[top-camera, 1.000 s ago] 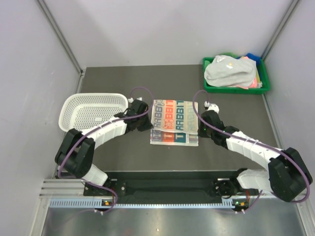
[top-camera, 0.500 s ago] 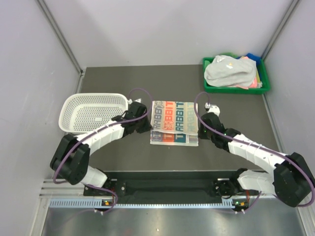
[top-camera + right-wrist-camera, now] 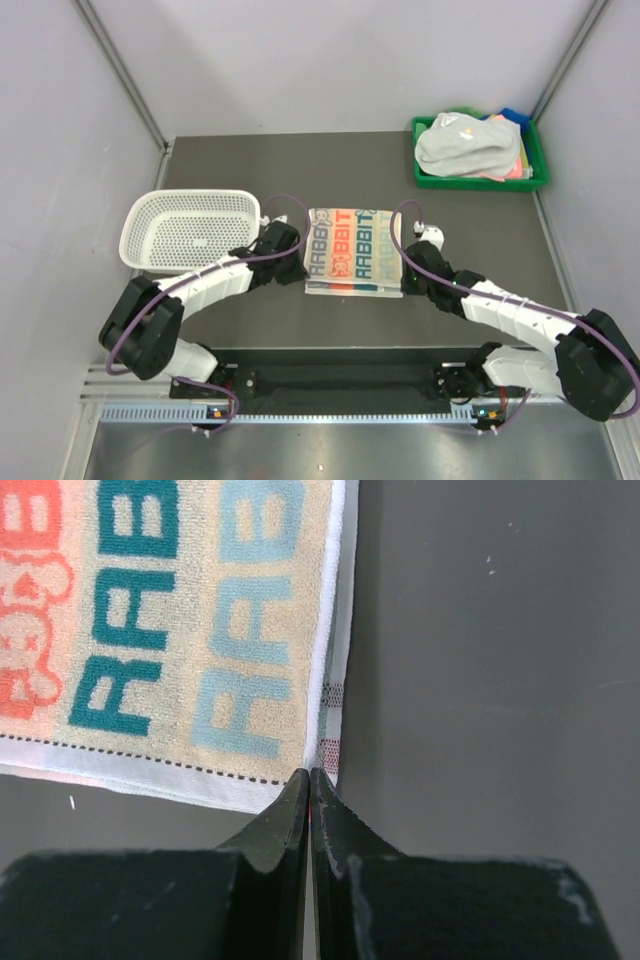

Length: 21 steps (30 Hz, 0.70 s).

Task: Fold and stack the towels
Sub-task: Fold the towel

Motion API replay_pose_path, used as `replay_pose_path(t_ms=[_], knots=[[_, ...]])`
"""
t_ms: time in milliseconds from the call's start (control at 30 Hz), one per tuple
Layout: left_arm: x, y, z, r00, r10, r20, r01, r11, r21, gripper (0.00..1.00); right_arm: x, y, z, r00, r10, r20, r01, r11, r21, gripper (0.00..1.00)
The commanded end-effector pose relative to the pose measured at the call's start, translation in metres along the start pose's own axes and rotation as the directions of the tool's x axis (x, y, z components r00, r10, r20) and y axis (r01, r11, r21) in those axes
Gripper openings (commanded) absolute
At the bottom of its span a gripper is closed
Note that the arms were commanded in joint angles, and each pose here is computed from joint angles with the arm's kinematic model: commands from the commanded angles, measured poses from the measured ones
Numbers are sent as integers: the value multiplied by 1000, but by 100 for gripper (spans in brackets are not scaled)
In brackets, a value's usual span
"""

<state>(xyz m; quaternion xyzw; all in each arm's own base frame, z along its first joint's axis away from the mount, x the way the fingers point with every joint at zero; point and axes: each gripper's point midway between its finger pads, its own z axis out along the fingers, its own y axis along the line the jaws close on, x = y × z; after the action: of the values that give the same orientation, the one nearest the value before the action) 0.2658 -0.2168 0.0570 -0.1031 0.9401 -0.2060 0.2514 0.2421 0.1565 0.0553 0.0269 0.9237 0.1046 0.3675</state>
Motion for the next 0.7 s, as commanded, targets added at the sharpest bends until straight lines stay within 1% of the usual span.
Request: replay_pose_path(t_ms=[0,267,367,500,667], knots=[[1,1,3,1000,-12,25,12,1000,10,0,-3,1,2,999,12,34,-12,1000,7,0],[6,3,11,1000,-5,14,5,1000,-3,0,4,0,8,1000,5,18,-6,1000,12,0],[0,-2,6,1000,-2,26,2,1000,1,0,-4,1,3,999,1,33,-2,1000,15,0],[-11,-9,-2,999,10,46,-10,1000,4,0,-26,4,-10,997,0,82,-2,1000,19,0],[-21,-17,-18,997,14,78,-15,1000,25,0,-39,3,-24,994,2,113,-4,1000,20,0]])
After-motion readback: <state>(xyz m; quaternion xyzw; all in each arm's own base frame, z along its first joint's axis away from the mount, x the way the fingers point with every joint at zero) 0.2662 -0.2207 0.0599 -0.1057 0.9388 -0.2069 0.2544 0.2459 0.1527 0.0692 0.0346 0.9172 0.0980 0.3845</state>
